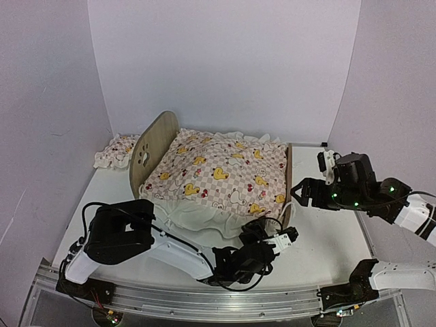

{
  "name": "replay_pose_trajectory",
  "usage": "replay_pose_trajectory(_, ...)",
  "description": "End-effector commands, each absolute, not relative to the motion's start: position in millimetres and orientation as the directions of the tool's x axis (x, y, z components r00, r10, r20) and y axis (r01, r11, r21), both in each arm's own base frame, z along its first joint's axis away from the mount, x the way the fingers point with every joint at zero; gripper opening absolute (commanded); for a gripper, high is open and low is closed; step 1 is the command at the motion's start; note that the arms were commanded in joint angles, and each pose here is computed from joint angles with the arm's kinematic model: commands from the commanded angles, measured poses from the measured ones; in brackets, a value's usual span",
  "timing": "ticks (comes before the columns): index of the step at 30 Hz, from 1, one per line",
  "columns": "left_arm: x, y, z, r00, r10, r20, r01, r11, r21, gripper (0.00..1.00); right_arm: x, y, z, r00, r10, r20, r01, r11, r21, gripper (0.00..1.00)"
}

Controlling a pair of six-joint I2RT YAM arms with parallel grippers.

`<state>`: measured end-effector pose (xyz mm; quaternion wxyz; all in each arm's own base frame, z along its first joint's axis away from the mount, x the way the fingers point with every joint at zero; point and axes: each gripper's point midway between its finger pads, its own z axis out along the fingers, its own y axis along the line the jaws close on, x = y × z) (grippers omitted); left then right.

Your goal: Set up the pet bed

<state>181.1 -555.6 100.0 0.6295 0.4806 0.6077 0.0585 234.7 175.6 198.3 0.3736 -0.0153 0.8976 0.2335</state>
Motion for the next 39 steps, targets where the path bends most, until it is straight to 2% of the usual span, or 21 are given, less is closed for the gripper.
replay_pose_trajectory(1,211,-545,164,0.192,0.525,-0.829,0.385,0.737,0.555,0.68,234,174,197,-0.719,0.142,-0.680,-0.206,0.892,0.403,0.87)
replay_pose_trajectory(5,213,-535,188,0.183,0.468,-0.865,0.398,0.769,0.500,0.47,231,175,195,-0.720,0.111,-0.685,-0.234,0.890,0.390,0.83)
replay_pose_trajectory(8,211,-524,205,0.180,0.433,-0.883,0.409,0.783,0.468,0.26,230,179,201,-0.703,0.039,-0.710,-0.303,0.887,0.349,0.73)
replay_pose_trajectory(10,210,-516,212,0.174,0.419,-0.891,0.413,0.791,0.452,0.19,229,185,208,-0.690,-0.009,-0.724,-0.359,0.873,0.331,0.68)
replay_pose_trajectory(17,204,-492,223,0.125,0.345,-0.930,0.528,0.771,0.356,0.15,231,212,224,-0.546,-0.285,-0.788,-0.620,0.769,0.152,0.64)
replay_pose_trajectory(19,206,-490,227,0.099,0.312,-0.945,0.570,0.761,0.310,0.08,226,223,221,-0.484,-0.382,-0.787,-0.714,0.692,0.103,0.64)
replay_pose_trajectory(21,208,-488,229,0.075,0.283,-0.956,0.609,0.746,0.269,0.06,222,231,217,-0.391,-0.473,-0.790,-0.796,0.605,0.031,0.63)
replay_pose_trajectory(23,209,-488,232,0.060,0.258,-0.964,0.652,0.722,0.234,0.06,220,243,209,-0.335,-0.524,-0.783,-0.850,0.527,0.012,0.63)
replay_pose_trajectory(27,216,-483,235,0.030,0.228,-0.973,0.677,0.712,0.188,0.04,220,260,210,-0.303,-0.551,-0.778,-0.893,0.450,0.029,0.60)
replay_pose_trajectory(31,217,-480,236,0.012,0.212,-0.977,0.699,0.698,0.160,0.03,228,270,199,-0.297,-0.553,-0.778,-0.900,0.436,0.034,0.59)
replay_pose_trajectory(35,216,-478,236,0.010,0.214,-0.977,0.705,0.691,0.159,0.01,255,270,190,-0.337,-0.550,-0.764,-0.851,0.526,-0.003,0.41)
replay_pose_trajectory(39,215,-475,238,0.006,0.212,-0.977,0.710,0.687,0.153,0.01,270,270,183,-0.370,-0.541,-0.755,-0.817,0.577,-0.013,0.43)
